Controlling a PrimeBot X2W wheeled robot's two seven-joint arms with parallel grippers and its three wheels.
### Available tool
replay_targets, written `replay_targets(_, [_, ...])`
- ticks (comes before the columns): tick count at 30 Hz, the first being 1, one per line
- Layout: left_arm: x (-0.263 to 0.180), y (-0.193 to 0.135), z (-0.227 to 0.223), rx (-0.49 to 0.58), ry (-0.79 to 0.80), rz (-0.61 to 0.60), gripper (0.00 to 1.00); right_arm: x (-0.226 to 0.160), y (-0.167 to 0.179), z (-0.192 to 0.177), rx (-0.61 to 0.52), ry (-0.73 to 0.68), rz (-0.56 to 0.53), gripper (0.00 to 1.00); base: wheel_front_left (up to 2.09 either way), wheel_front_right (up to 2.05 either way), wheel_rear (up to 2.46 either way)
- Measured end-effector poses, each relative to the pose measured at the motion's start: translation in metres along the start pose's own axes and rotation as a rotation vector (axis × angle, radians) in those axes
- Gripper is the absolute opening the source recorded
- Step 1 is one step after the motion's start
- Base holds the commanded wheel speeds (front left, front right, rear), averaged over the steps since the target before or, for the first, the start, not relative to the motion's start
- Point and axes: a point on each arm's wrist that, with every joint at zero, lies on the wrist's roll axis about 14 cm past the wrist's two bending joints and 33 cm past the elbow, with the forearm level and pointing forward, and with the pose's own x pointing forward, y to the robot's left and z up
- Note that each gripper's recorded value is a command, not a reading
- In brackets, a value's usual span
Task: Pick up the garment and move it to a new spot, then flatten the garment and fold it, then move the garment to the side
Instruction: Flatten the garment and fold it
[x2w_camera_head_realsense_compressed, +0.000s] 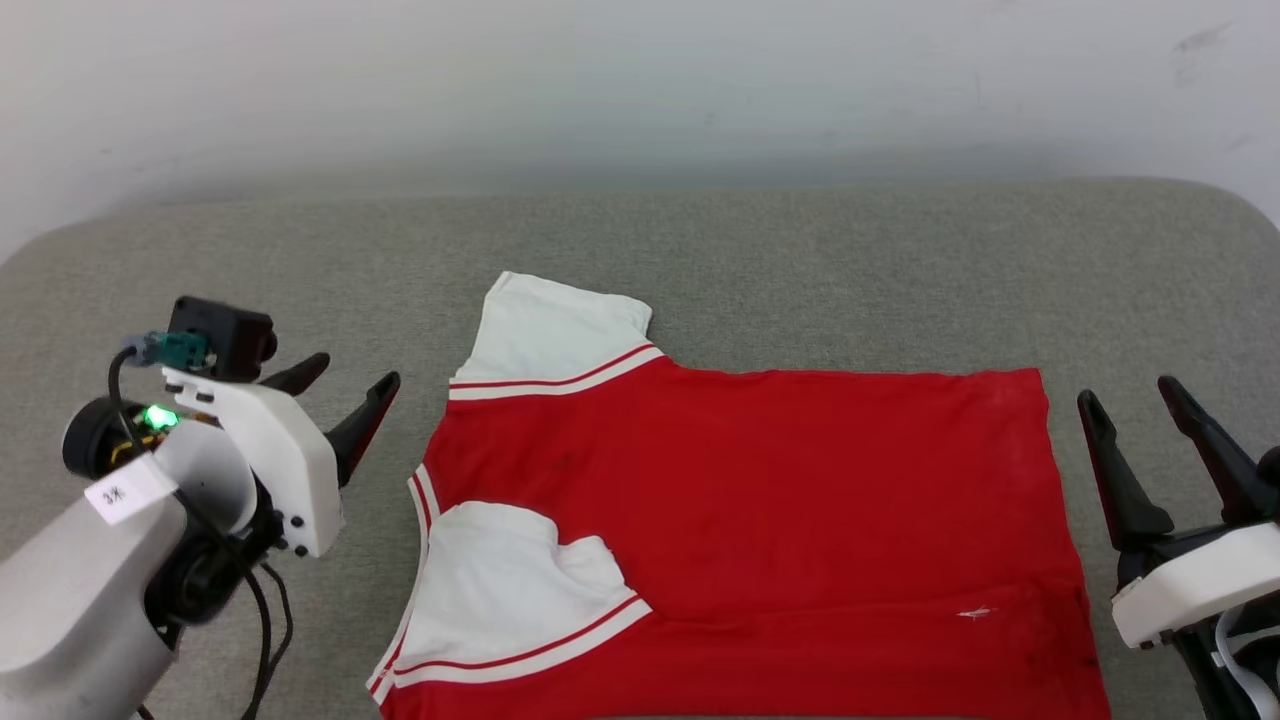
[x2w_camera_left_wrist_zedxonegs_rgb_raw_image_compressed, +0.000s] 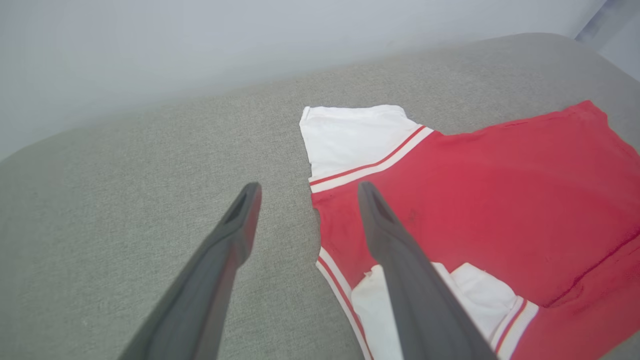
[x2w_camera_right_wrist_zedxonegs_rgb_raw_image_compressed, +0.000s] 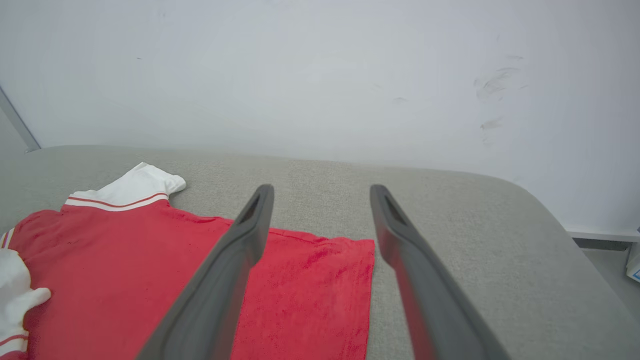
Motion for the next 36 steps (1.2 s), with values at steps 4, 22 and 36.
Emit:
replay_targets(4, [0.026, 0.0, 0.014, 0.034, 0.025, -0.029, 1.0, 0.002, 0.008, 0.01, -0.005, -0.035, -0.005, 1.0, 0.0, 0.0, 0.0])
replay_targets(22, [0.146, 0.022, -0.003, -0.037, 0.451, -0.115, 1.0, 0.026, 0.01, -0.016, -0.033, 0.033, -0.032, 1.0, 0.0, 0.0, 0.0])
replay_targets(36, [0.202, 0.008, -0.049, -0.01, 0.661, -0.144, 1.0, 0.048, 0.006, -0.047, -0.048, 0.095, -0.025, 1.0, 0.0, 0.0, 0.0])
